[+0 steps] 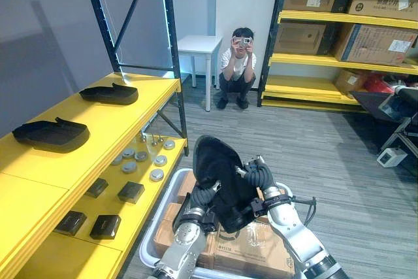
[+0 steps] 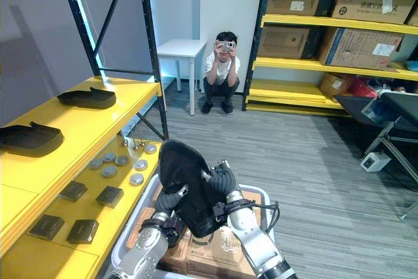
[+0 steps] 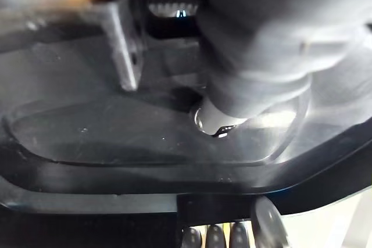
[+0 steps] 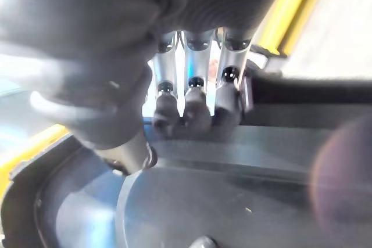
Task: Walk over and take plastic housings, then place them on the shelf
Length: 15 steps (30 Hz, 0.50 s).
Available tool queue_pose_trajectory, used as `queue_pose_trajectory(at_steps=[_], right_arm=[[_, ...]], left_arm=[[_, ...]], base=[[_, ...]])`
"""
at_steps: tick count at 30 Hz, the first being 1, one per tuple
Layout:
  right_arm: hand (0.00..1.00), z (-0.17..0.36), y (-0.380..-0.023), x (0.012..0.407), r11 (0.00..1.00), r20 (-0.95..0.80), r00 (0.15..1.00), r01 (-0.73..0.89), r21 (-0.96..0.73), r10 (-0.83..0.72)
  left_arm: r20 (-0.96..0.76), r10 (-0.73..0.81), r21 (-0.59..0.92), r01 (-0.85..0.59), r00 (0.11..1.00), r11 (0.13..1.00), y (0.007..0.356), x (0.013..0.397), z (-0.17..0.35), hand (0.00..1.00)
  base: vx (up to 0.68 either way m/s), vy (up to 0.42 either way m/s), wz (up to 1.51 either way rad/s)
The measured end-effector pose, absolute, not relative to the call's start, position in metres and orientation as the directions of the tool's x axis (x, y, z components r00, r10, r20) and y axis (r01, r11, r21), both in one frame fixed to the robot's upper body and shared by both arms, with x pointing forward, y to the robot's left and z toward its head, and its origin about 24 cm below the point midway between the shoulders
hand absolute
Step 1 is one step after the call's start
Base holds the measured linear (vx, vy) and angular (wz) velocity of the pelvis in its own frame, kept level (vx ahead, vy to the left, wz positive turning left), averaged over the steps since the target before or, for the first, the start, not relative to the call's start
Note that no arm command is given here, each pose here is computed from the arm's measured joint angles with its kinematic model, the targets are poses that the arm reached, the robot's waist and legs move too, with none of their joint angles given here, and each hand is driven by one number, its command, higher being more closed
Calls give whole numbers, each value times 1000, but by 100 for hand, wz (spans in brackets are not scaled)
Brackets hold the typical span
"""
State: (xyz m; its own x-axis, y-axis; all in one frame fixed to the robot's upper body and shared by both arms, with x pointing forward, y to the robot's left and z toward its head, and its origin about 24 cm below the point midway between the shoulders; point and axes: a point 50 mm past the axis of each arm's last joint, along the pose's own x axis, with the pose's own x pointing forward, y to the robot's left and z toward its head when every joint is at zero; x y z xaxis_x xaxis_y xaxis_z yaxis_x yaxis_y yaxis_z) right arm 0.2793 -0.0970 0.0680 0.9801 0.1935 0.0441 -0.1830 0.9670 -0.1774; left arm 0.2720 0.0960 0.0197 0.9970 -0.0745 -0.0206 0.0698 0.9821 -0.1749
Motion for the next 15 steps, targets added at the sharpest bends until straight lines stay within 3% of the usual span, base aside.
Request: queue_pose_trajectory(at_steps=[5,7,9,13,15], right_arm=[[0,52,-118,266,987,-5,987,-161,-8,161],[0,36,-157,254,985,-73,991,-99,143,110],[0,34,-178,247,944,-66,984,-137,299,163],[0,58,-193,244,857,105,960,-280,433,261],[0,77,-194,243,821,228,927,-369,435,296]], left_arm=[[66,10,-51,-6,998,999,128,259,29,100],[138,105,-21,-103,985,994,154,256,42,100],[166,157,19,-162,974,987,176,254,46,100],[163,171,105,-190,972,976,204,246,43,100],[134,152,43,-159,979,986,205,245,38,100]], base=[[-1,1,1],[-16,3,5],[0,0,0],[-17,1,-3],[0,0,0]])
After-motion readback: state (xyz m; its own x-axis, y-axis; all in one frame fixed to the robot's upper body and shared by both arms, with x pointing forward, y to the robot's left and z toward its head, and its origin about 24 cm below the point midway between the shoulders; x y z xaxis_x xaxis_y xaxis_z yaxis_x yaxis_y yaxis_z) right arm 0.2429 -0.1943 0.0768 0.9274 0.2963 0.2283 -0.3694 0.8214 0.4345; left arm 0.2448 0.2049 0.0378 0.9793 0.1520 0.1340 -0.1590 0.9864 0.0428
